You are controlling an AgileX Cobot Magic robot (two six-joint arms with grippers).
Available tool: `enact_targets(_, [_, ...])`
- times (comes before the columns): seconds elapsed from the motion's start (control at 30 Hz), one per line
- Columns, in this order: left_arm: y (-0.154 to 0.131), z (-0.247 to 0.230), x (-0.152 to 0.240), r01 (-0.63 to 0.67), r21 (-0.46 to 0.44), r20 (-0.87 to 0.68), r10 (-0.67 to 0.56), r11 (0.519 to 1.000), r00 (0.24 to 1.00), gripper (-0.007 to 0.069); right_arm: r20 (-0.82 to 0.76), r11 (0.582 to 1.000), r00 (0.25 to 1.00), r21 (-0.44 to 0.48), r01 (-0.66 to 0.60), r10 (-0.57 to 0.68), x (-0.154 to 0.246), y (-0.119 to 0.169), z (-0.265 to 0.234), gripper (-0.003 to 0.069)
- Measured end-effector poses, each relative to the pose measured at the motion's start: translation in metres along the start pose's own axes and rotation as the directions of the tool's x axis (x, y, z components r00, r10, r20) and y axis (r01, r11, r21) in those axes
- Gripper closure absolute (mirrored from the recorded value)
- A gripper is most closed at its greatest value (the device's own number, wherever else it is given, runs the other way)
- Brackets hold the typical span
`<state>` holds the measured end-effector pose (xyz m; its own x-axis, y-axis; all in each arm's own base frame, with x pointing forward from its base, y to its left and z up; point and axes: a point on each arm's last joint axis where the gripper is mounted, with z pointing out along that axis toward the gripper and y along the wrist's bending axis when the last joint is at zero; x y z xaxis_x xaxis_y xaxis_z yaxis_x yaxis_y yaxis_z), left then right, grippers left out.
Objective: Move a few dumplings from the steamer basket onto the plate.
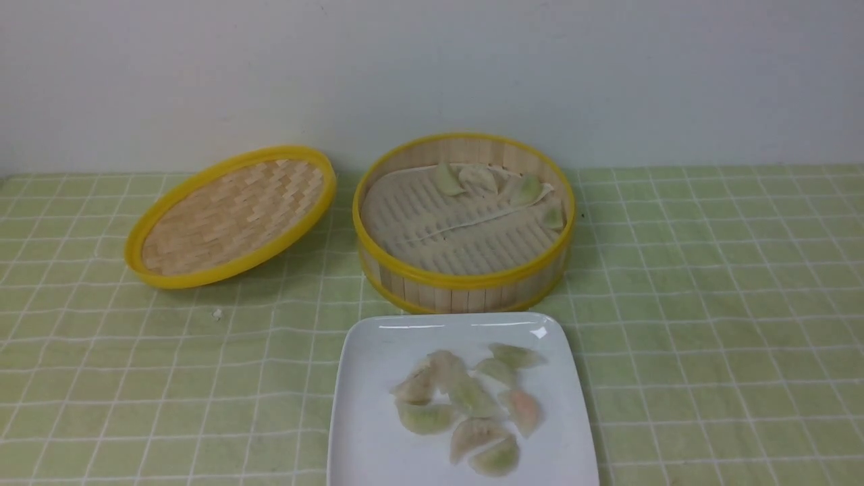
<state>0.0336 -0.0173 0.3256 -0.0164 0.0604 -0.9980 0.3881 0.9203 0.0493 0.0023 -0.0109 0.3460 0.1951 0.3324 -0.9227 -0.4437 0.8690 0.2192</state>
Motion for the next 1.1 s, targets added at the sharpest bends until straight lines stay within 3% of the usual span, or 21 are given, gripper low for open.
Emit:
enact_targets(0.3, [0.01, 0.012, 0.107, 0.012, -0.29, -0.134, -0.053, 0.957, 0.99, 0.0631, 0.0, 1.0, 1.0, 0.0, 0.0, 0.0, 0.0, 0.0, 0.0, 0.0673])
enact_targets(0.5, [0.01, 0.019, 0.154, 0.01, -0.291, -0.266, -0.091, 0.957, 0.96, 0.0631, 0.002, 1.0, 1.0, -0.001, 0.0, 0.0, 0.0, 0.0, 0.0, 0.0673])
enact_targets(1.1, [0.01, 0.019, 0.155, 0.007, -0.291, -0.27, -0.089, 0.957, 0.959, 0.0631, 0.003, 1.0, 1.0, -0.002, -0.008, 0.008, 0.0, 0.0, 0.0, 0.0673])
